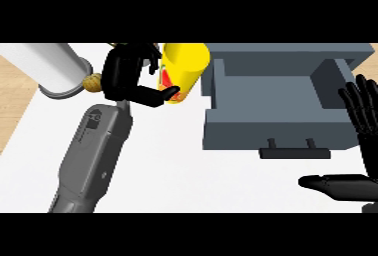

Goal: Pick up the cup, place it into the drawer and close the drawer

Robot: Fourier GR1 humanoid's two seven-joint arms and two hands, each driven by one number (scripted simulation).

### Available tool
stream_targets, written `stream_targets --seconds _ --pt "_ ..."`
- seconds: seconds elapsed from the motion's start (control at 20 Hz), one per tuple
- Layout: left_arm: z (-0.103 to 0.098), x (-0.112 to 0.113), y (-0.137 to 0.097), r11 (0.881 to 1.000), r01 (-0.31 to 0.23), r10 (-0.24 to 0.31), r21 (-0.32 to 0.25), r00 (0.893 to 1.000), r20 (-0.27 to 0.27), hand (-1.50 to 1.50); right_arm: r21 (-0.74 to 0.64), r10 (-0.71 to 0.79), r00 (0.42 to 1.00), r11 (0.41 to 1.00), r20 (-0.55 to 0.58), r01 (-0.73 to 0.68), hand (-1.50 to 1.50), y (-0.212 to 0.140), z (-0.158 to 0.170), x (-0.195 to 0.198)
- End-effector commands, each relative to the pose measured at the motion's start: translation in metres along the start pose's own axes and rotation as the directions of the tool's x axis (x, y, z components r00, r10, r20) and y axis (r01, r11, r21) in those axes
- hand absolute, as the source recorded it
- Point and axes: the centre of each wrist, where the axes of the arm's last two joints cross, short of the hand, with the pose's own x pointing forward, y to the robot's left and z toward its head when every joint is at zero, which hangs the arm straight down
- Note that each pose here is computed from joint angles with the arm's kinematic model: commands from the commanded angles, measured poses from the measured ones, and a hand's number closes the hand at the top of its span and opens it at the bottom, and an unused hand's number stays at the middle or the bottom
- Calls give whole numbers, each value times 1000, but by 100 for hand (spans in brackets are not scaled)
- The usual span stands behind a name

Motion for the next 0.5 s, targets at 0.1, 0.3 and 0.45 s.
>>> stream_targets --seconds 0.1,0.3,0.45 --pt "-56 36 -66 998 42 -44 -47 998 -36 150 6 -5 1000 1000 -1 5 -150 -2 1 -1" --pt "-67 31 -74 996 76 -79 -42 994 -69 150 7 -1 1000 1000 8 1 -150 6 -3 10" --pt "-83 26 -92 996 82 -83 -20 992 -99 150 23 -16 1000 1000 9 16 -150 -6 -4 7"
